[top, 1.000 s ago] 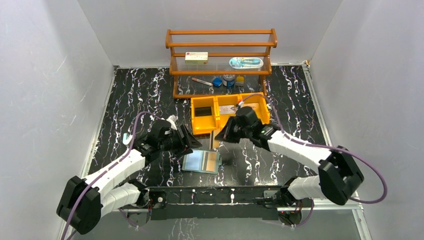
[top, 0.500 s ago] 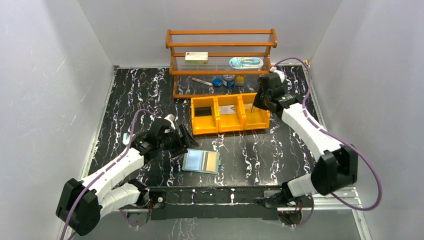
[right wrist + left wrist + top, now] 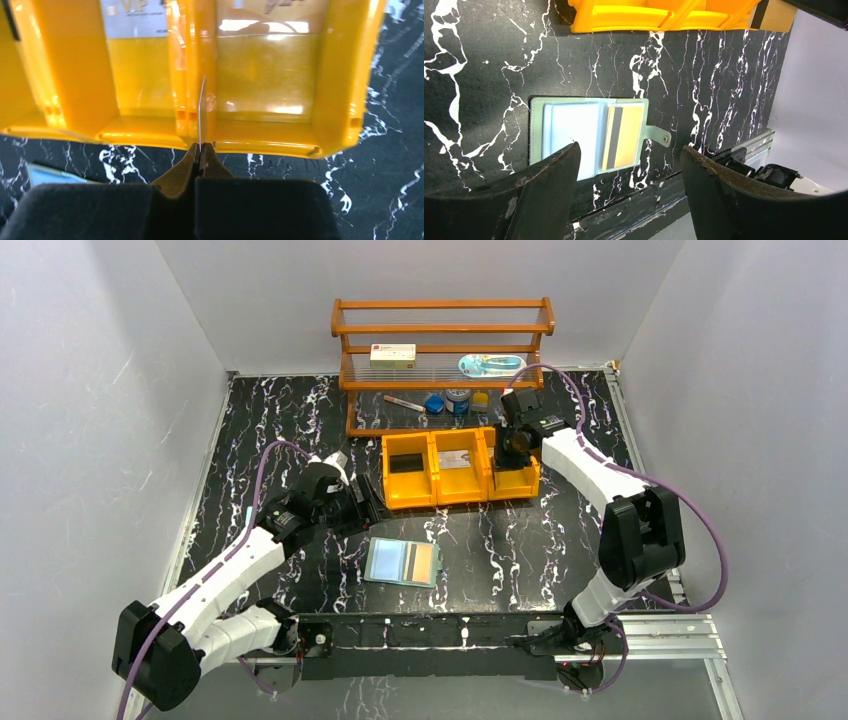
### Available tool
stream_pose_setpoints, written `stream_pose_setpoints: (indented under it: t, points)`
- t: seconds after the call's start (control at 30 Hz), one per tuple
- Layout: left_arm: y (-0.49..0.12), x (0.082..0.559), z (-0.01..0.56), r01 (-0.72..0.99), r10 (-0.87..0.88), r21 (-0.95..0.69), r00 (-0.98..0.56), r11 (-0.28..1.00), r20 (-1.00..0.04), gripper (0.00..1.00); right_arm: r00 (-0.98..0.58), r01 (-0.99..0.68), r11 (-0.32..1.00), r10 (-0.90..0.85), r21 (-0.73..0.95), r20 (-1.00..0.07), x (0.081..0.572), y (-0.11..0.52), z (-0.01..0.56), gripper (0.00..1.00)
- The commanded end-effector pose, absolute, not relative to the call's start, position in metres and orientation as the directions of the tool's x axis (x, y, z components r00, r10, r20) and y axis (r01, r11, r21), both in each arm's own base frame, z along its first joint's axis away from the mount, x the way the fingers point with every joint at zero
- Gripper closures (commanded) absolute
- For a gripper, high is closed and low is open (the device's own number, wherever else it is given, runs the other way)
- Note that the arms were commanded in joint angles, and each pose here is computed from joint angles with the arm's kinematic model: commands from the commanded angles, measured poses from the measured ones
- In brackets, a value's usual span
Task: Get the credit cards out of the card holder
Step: Place the credit card in the storage box.
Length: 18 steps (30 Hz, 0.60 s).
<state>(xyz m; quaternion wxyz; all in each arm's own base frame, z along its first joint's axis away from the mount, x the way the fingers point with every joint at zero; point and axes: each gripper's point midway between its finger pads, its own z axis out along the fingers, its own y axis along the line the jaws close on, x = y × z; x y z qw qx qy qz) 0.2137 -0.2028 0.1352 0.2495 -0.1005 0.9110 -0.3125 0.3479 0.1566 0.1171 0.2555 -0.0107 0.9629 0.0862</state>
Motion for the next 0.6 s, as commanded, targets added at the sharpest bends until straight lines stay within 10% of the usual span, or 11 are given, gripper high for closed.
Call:
stream_pose_setpoints:
  t: [0.0,0.57]
  points:
    - [-0.199,0.211,0.139,-0.017,-0.325,-0.607,-0.857,0.795,-0.4,0.28,-0.851,-0.233,0.926,-0.046,0.297,-0.523,0.352,0.191,0.135,1.0]
    - [-0.197,0.209,0.133,-0.019,-0.313,-0.592,-0.862,0.805,-0.398,0.28,-0.69,-0.309,0.95,-0.19,0.046,-0.698,0.38,0.168,0.158,1.0]
